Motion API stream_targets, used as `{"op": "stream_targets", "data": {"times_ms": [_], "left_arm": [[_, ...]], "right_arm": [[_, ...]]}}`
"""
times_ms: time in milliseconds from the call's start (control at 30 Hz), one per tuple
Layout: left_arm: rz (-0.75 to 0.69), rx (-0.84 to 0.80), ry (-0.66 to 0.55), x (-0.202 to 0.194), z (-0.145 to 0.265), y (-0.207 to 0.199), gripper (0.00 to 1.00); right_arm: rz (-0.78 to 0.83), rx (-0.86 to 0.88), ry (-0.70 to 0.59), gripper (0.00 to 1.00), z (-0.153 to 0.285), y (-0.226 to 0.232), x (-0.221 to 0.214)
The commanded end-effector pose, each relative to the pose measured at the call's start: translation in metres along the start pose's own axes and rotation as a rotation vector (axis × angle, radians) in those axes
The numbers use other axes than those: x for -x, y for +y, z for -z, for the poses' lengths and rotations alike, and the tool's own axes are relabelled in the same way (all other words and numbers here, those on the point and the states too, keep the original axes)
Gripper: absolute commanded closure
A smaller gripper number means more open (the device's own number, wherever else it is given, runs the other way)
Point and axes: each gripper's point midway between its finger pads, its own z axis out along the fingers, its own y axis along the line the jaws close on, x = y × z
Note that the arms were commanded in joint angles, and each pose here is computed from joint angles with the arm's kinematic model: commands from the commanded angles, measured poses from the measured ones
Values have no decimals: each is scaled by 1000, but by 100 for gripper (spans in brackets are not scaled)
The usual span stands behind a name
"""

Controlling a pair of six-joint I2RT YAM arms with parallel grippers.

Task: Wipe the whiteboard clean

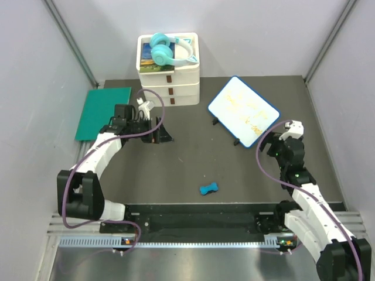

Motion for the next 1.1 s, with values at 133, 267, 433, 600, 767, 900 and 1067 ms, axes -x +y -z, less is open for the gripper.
{"op": "stream_targets", "data": {"times_ms": [133,267,433,600,767,900,1067], "left_arm": [[-256,-232,-153,12,10,-81,1],[-246,-244,-109,6,-4,-92,1],[-271,-110,32,-19,-38,-79,1],[-511,97,185,-47,-75,-88,1],[-754,159,401,-101,-112,-98,2],[-894,172,554,-148,-132,-95,6],[-923,171,619,-174,-143,-97,8]], "right_arm": [[-11,30,1,1,-6,9,3],[-10,48,26,1,-10,13,-2],[-11,44,51,1,-12,13,-6],[-12,35,67,1,-15,12,-10],[-18,30,79,1,-16,11,-13],[-21,36,96,1,-18,13,-17],[-21,37,105,1,-19,13,-18]]}}
